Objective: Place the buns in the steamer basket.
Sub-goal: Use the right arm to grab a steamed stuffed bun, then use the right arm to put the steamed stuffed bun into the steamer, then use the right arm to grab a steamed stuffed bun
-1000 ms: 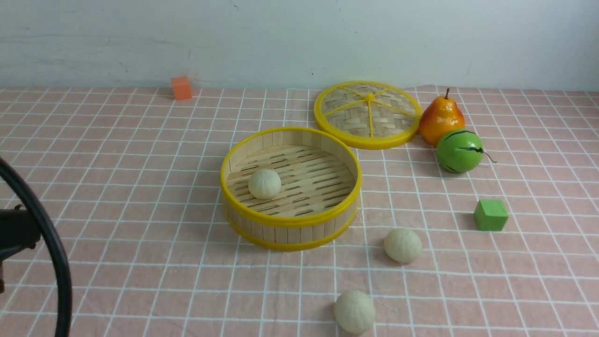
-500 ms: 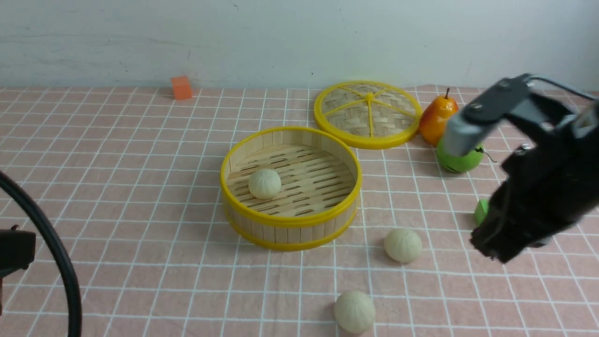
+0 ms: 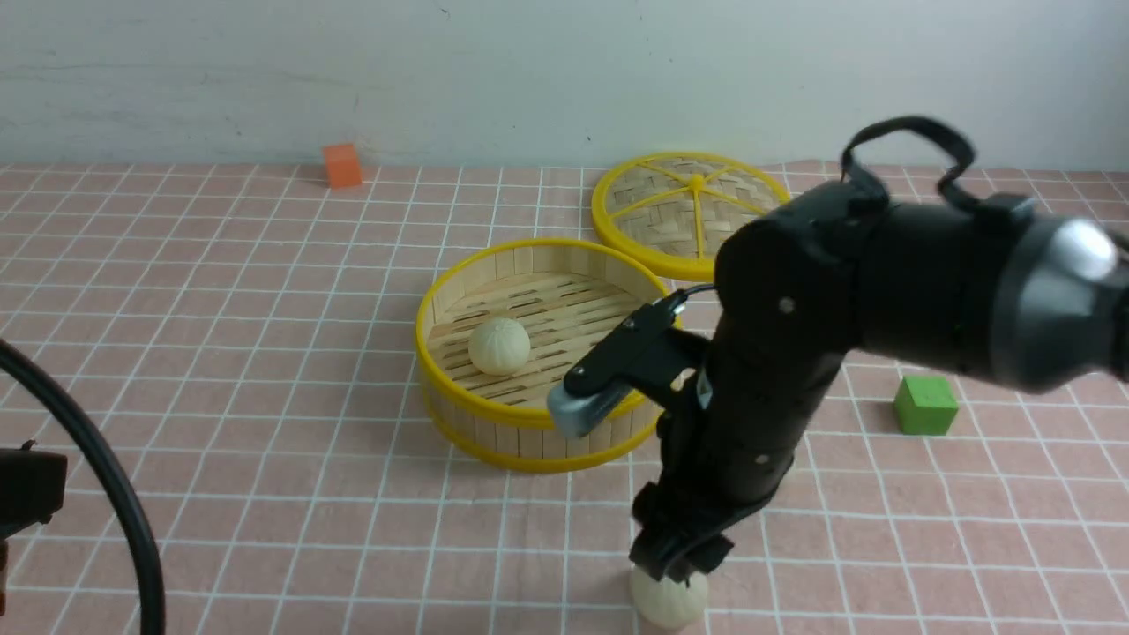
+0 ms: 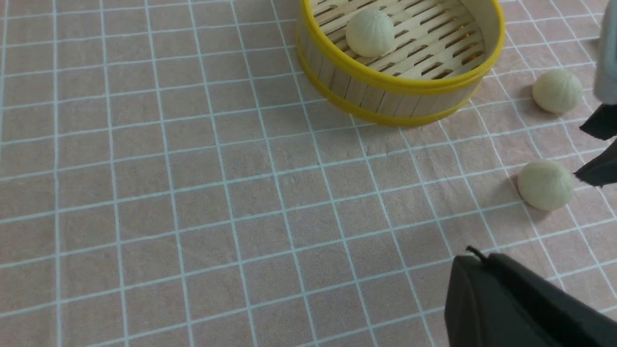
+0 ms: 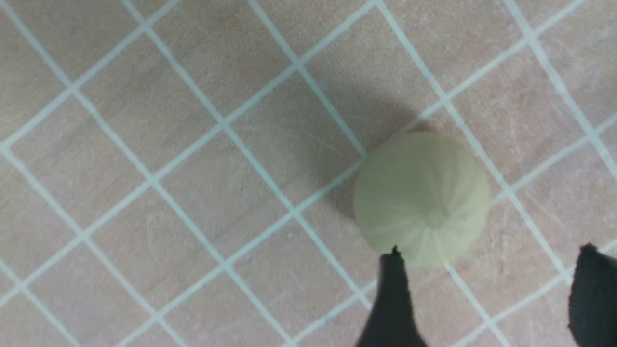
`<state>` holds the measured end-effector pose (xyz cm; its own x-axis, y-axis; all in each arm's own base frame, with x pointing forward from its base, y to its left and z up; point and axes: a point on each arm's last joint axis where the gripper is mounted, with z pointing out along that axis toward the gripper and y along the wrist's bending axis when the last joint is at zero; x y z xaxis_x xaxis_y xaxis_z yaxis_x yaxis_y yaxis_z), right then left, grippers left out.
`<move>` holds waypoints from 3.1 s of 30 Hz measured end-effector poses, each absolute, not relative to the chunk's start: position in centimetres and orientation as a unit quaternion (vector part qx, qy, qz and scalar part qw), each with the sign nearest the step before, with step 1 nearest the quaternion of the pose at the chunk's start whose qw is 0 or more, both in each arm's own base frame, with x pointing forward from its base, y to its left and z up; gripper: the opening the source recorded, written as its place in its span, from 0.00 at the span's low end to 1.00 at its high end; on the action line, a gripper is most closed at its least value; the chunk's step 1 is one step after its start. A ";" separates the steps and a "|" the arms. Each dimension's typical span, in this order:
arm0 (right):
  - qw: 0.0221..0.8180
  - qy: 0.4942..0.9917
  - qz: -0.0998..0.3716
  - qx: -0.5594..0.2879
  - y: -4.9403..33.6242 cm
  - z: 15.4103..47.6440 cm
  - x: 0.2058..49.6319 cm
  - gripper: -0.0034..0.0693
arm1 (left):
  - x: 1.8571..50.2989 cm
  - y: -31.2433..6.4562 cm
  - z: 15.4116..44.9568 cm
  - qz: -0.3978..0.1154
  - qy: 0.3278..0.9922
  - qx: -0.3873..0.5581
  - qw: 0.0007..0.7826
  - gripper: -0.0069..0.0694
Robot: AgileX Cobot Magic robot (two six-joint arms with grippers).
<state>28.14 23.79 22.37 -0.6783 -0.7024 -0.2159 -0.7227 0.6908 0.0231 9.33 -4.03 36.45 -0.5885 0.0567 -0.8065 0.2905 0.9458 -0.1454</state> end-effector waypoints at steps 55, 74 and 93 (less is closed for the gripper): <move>0.255 0.923 0.066 -0.282 27.6 26.4 38.0 0.80 | 9.2 -4.0 36.2 -0.125 0.887 0.104 0.432 0.10; 0.158 0.959 0.002 -0.236 18.5 27.1 34.6 0.85 | 9.2 -3.9 36.2 -0.122 0.888 0.109 0.431 0.11; 0.122 0.969 -0.001 -0.213 18.3 18.5 36.4 0.43 | 9.2 -3.9 36.2 -0.122 0.888 0.109 0.431 0.12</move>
